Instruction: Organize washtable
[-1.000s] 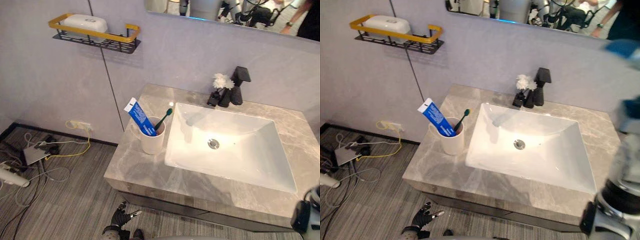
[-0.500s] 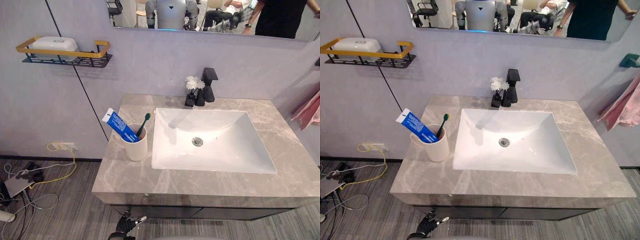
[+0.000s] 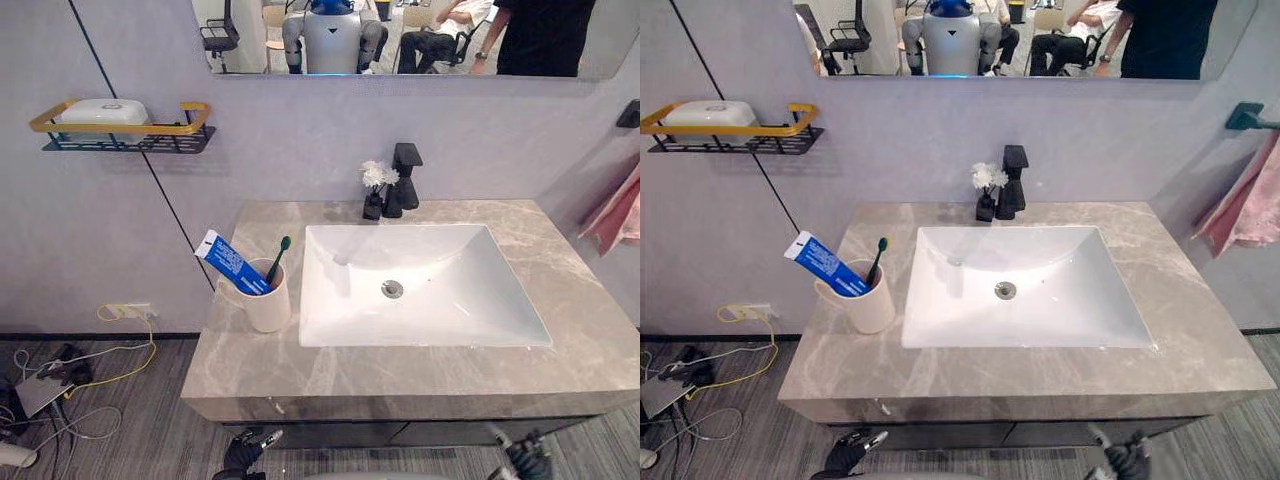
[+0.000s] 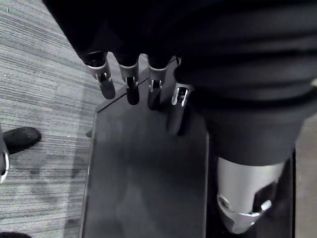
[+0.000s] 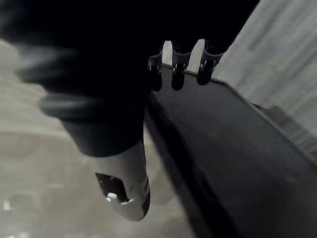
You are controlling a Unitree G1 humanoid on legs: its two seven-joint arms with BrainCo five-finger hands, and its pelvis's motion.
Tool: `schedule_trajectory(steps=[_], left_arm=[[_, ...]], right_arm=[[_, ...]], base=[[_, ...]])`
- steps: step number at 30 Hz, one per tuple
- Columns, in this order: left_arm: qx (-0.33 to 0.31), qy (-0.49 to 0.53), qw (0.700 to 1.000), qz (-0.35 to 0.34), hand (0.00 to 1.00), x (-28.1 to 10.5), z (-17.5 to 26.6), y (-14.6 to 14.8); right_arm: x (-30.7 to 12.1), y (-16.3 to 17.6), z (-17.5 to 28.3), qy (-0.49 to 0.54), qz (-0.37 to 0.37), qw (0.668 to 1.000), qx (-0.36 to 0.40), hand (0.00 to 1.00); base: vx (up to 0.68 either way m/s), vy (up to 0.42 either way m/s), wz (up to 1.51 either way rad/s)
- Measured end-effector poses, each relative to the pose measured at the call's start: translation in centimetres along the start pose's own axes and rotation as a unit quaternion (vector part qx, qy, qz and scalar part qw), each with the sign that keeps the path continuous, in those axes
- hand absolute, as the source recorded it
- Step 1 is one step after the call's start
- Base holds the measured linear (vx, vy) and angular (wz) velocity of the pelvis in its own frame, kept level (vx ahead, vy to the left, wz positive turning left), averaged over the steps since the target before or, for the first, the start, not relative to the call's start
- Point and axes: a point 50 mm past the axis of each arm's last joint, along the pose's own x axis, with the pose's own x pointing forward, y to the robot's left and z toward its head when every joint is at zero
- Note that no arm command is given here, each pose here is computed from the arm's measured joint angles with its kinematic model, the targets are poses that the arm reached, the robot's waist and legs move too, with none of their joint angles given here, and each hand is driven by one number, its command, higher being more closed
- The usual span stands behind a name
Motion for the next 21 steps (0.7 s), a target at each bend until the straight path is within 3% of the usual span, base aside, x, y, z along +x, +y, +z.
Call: schedule_trajectory(steps=[8,21], left_arm=[[0.021,0.006,1.0,-0.004,0.0,0.2,-0.2,0.0],[0.05,-0.007,0.999,-0.018,0.0,0.7,0.6,0.3]], right_arm=[[-0.7,0.1,-4.4,0.104,0.032,0.994,-0.021,0.0],[0.5,1.7,-5.0,0.144,0.069,0.986,-0.04,0.0]], base=[[0.09,-0.008,0.2],[-0.02,-0.023,0.12]])
